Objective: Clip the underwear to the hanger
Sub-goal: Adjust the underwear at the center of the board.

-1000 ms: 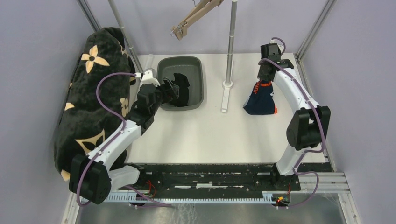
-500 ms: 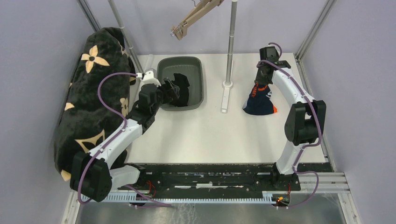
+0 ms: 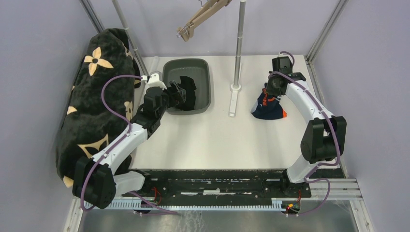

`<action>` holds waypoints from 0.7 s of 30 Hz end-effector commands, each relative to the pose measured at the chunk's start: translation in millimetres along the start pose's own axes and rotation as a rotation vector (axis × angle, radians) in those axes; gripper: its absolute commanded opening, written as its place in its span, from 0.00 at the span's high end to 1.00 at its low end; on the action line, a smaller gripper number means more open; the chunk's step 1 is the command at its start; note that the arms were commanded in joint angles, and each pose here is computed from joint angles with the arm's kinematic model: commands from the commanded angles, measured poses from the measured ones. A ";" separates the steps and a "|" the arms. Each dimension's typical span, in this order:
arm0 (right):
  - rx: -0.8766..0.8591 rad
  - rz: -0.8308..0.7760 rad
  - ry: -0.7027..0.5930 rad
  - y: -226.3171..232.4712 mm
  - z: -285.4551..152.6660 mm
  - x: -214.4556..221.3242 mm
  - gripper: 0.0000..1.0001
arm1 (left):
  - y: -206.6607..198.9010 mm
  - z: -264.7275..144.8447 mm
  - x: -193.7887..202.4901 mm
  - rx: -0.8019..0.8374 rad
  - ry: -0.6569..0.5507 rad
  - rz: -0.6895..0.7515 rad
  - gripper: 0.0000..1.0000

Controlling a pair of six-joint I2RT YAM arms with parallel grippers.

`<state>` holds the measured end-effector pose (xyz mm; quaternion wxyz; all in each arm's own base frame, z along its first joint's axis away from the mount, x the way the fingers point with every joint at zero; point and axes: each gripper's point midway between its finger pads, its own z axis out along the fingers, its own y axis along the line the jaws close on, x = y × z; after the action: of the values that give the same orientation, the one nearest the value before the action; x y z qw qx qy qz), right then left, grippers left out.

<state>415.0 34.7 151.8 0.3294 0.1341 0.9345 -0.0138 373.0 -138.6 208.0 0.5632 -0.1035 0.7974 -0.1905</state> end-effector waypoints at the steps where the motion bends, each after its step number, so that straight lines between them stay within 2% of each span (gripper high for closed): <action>1: -0.078 0.024 -0.088 15.9 -13.1 -16.8 0.99 | -7.8 -2.7 -12.7 0.024 -0.044 -0.022 0.10; 9: -0.103 0.008 -0.097 35.0 -0.4 -51.2 0.97 | -7.4 -2.2 -12.3 0.021 -0.043 -0.022 0.10; 11: -0.120 0.003 -0.098 43.2 7.6 -60.8 0.92 | -6.4 -1.7 -11.7 0.017 -0.041 -0.020 0.10; 12: -0.129 -0.004 -0.103 47.4 10.7 -67.0 0.87 | -6.2 -1.6 -12.1 0.016 -0.043 -0.020 0.10; 13: -0.138 -0.015 -0.117 51.1 12.3 -75.1 0.78 | -5.7 -1.7 -12.3 0.014 -0.043 -0.019 0.10; 17: -0.154 -0.045 -0.177 52.7 10.5 -85.4 0.32 | -5.0 -1.7 -12.9 0.010 -0.046 -0.016 0.10; 19: -0.164 -0.059 -0.206 51.7 2.5 -83.8 0.22 | -4.3 -1.4 -12.7 0.006 -0.046 -0.014 0.10; 21: -0.163 -0.079 -0.191 50.9 -4.0 -72.0 0.22 | -3.4 -0.3 -12.1 0.003 -0.044 -0.014 0.09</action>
<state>486.9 60.9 170.0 0.3805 0.0920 0.9197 0.0304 373.1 -138.2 208.0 0.5634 -0.1042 0.7973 -0.1895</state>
